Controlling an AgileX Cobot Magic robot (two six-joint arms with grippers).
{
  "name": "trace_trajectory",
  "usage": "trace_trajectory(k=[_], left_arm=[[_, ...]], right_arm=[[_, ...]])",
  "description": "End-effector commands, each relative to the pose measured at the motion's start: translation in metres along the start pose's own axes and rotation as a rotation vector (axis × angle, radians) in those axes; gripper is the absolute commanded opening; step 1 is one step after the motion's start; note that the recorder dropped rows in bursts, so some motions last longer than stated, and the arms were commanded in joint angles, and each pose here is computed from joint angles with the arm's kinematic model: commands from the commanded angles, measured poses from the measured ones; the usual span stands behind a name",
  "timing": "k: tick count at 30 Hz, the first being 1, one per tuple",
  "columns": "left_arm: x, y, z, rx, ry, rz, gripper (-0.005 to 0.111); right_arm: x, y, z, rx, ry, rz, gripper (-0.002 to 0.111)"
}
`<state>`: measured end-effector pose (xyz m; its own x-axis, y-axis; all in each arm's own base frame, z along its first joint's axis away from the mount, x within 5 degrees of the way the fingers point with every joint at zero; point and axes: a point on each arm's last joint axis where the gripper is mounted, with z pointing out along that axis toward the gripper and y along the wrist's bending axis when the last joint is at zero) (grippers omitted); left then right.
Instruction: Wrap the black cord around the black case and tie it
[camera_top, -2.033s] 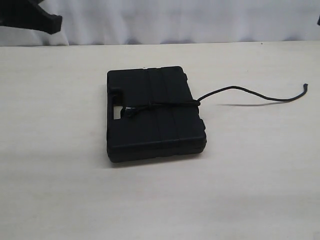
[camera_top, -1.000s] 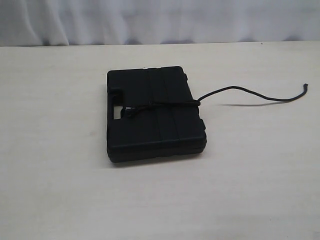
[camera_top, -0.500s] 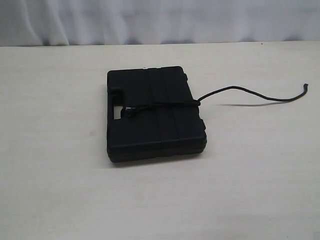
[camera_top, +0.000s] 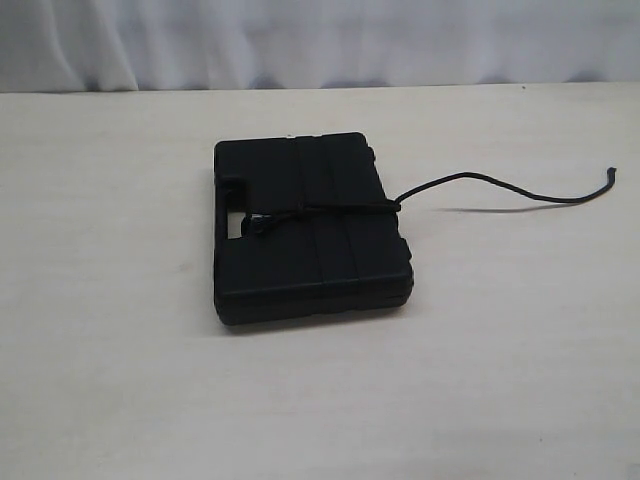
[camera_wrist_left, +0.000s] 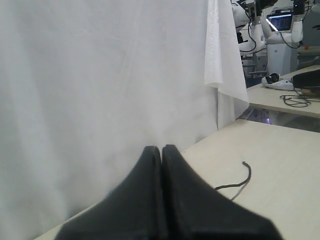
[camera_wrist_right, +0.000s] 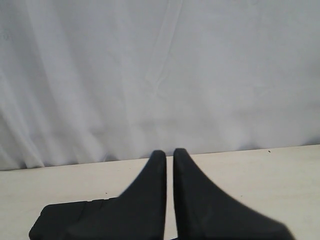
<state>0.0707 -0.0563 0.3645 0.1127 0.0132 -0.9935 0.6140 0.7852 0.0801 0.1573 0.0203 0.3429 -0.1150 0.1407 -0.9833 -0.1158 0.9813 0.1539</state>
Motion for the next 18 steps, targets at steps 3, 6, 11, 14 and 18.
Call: trace_trajectory(k=[3, 6, 11, 14, 18], left_arm=[[0.007, 0.006, -0.017, -0.125, 0.078, -0.016, 0.000], [0.010, 0.015, -0.025, -0.249, 0.104, -0.087, 0.000], [0.009, 0.022, -0.038, -0.380, 0.053, -0.158, 0.000], [0.017, 0.022, -0.044, -0.422, -0.011, -0.140, 0.000], [0.040, 0.020, -0.055, -0.521, -0.125, -0.097, 0.000]], right_arm=[[0.001, -0.001, -0.001, 0.004, 0.001, 0.007, 0.004], [0.001, -0.001, -0.001, 0.004, 0.001, 0.007, 0.004], [0.001, -0.001, -0.001, 0.004, 0.001, 0.007, 0.004], [0.001, -0.001, -0.001, 0.004, 0.001, 0.007, 0.004], [0.001, -0.001, -0.001, 0.004, 0.001, 0.007, 0.004]])
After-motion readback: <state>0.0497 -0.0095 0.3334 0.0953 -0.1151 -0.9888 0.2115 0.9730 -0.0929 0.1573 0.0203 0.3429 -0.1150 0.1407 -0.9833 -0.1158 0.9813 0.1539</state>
